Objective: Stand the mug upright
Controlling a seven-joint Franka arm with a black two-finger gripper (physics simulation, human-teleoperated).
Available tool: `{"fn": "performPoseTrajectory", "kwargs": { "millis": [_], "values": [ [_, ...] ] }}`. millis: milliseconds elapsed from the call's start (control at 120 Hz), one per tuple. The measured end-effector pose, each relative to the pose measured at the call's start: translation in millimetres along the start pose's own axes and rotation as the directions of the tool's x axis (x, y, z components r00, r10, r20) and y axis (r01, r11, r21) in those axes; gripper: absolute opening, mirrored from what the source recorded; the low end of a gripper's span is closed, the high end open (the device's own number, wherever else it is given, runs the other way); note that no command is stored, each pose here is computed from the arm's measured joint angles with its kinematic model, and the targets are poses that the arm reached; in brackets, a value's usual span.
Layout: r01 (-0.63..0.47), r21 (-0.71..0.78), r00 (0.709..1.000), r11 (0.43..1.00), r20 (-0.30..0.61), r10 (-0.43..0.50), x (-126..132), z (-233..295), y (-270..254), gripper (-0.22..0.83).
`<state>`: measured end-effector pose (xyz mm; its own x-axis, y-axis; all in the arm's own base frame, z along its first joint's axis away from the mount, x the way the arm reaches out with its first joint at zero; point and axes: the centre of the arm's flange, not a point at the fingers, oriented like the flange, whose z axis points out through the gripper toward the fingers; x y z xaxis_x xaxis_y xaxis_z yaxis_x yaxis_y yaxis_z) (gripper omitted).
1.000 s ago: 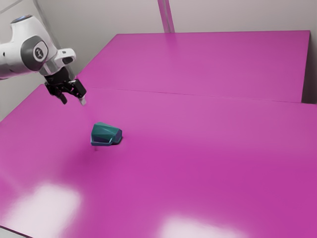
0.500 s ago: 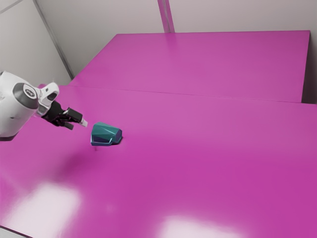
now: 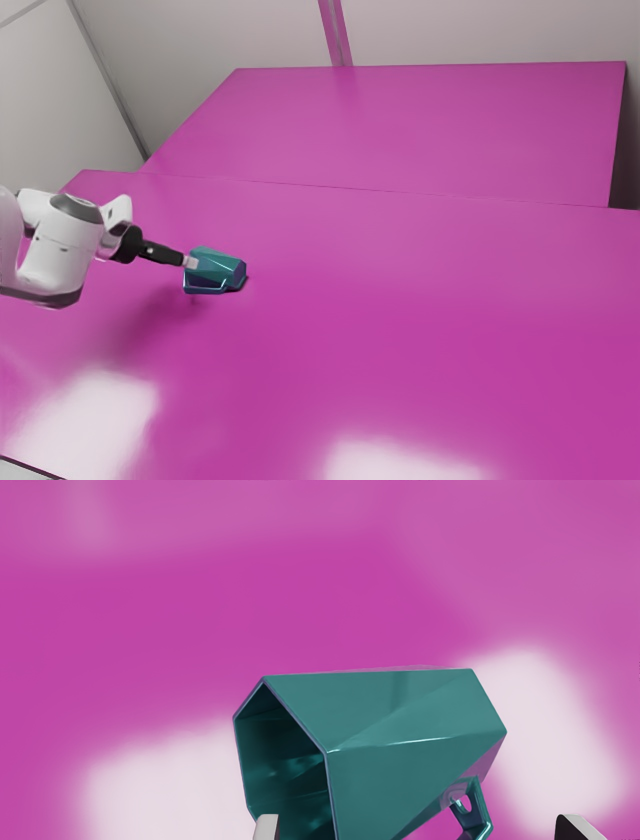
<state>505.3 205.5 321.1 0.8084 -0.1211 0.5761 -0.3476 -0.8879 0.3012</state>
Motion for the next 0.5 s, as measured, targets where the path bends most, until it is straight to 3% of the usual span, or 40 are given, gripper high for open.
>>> {"fn": "performPoseTrajectory", "kwargs": {
  "millis": [500],
  "values": [
    [-0.226, -0.035, 0.969, 0.974, -0.11, 0.221, -33, 31, -15, 0.61]
  ]
}}
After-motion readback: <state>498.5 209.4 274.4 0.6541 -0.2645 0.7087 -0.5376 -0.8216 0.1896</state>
